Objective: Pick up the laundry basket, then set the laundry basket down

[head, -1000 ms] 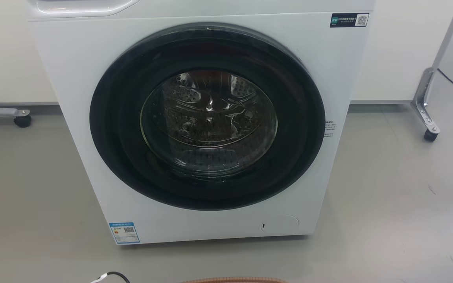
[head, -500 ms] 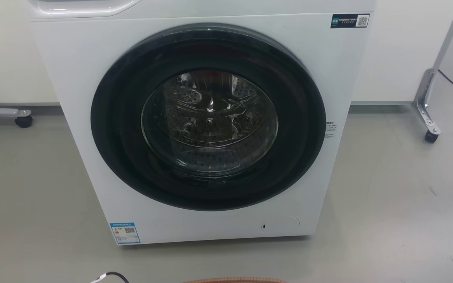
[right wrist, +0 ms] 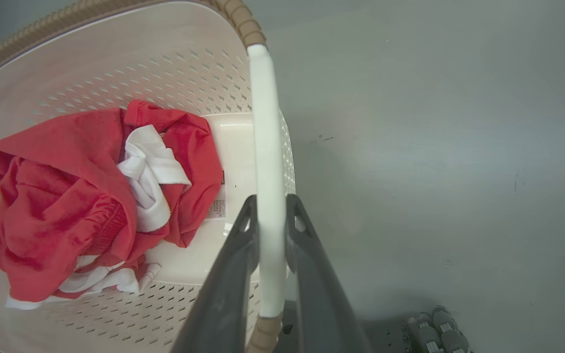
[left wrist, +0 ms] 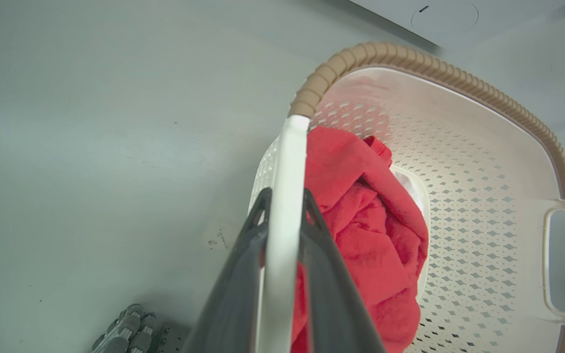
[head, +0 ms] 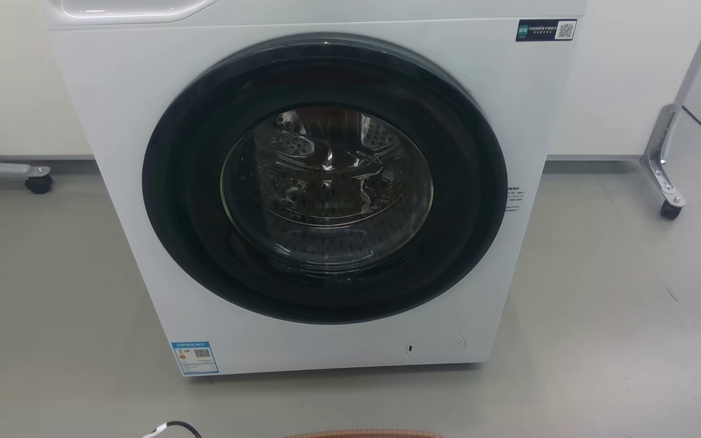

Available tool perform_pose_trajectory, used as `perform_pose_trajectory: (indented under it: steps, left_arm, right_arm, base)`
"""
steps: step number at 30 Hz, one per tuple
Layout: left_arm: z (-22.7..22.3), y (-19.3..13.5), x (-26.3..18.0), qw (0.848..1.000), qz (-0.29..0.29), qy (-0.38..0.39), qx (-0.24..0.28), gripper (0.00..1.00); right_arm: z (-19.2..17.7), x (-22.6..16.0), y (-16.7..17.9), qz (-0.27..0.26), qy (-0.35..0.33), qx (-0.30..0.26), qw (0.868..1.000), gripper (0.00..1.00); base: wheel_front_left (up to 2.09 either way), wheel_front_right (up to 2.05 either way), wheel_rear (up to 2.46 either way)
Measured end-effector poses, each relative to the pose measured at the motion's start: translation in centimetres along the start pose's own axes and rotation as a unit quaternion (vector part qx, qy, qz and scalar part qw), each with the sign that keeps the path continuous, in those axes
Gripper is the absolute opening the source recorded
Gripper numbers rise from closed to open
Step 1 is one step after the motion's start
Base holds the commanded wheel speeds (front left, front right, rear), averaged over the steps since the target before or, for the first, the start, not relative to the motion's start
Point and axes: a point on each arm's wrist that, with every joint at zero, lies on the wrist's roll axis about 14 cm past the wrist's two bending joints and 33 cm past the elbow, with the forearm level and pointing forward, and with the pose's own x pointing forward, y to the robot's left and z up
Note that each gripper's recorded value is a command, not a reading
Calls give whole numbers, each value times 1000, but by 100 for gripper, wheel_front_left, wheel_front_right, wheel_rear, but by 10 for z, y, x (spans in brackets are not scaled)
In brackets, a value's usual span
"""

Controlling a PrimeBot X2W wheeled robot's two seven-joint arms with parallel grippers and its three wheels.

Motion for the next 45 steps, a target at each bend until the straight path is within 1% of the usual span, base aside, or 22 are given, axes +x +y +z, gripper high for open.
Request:
perform_pose_trajectory:
  steps: [12, 25, 32, 39, 45]
  left_arm:
    - [-3, 1, 3, 1000, 4, 8, 4, 0]
    - [-8, 1, 17, 999, 10, 28, 13, 0]
    - [3, -4, 29, 1000, 8, 20, 20, 0]
    - [31, -14, 51, 999, 1, -3, 32, 0]
    - [44, -14, 70, 999, 5, -12, 35, 0]
  right_arm:
    - [-2, 2, -2, -2, 4, 0, 1000, 0]
    - [2, 11, -11, -8, 7, 8, 1000, 0]
    - [16, 19, -16, -12, -7, 13, 1000, 0]
    - [51, 34, -23, -15, -38, 4, 999, 0]
    - [69, 50, -28, -16, -49, -7, 999, 0]
  base:
    - [0, 0, 0]
    - [0, 0, 0]
    - [0, 0, 0]
    - [0, 0, 0]
    - [0, 0, 0]
